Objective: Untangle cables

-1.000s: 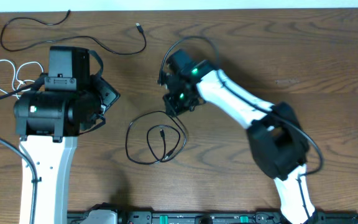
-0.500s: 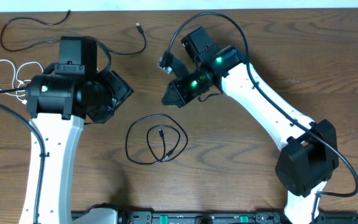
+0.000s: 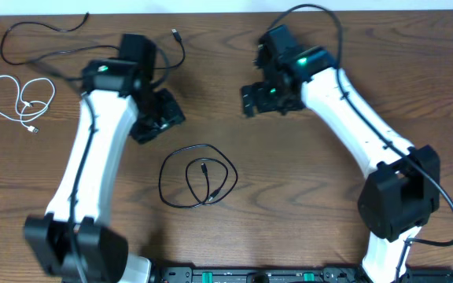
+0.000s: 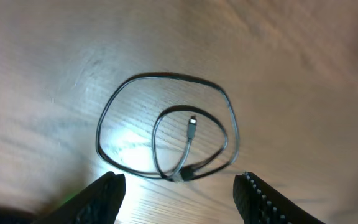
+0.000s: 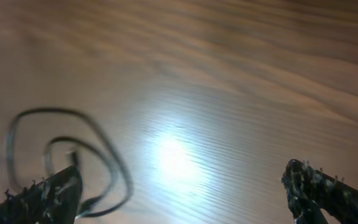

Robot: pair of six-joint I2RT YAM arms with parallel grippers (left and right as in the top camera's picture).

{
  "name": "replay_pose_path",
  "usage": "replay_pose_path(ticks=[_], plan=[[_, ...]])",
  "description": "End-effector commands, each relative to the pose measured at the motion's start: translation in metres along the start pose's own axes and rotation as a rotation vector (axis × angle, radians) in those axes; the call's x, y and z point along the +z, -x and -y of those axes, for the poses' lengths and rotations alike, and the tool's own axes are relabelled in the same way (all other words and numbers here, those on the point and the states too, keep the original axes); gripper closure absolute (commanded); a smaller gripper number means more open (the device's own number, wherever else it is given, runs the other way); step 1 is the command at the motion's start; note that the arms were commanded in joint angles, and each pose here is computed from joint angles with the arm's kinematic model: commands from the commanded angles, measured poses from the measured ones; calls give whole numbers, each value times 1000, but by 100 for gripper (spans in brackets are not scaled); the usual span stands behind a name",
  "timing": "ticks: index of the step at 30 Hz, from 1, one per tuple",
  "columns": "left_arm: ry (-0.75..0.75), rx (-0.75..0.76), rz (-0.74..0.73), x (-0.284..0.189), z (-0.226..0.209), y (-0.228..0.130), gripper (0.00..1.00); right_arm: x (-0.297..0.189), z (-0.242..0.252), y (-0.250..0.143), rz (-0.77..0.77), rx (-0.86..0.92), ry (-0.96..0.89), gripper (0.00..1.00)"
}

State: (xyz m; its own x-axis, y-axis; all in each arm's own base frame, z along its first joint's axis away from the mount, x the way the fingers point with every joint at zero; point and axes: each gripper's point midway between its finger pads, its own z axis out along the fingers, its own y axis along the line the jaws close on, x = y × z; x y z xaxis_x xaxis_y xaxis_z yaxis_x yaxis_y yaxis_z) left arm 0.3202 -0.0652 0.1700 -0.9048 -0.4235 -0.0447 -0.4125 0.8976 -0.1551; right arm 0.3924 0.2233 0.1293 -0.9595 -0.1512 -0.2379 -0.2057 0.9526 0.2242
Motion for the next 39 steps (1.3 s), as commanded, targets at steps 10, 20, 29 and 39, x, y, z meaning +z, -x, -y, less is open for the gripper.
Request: replay_pose_path(ticks=[10, 20, 29, 39], plan=[[90, 425, -186, 71, 1, -2, 38, -14, 86, 12, 47, 131, -255, 1], [210, -386, -150, 115, -1, 3, 39, -15, 94, 15, 63, 209, -250, 1], [370, -869, -52, 144, -21, -9, 34, -15, 91, 12, 56, 196, -267, 1], [256, -860, 1, 159, 2, 6, 34, -18, 101, 25, 119, 198, -311, 1]])
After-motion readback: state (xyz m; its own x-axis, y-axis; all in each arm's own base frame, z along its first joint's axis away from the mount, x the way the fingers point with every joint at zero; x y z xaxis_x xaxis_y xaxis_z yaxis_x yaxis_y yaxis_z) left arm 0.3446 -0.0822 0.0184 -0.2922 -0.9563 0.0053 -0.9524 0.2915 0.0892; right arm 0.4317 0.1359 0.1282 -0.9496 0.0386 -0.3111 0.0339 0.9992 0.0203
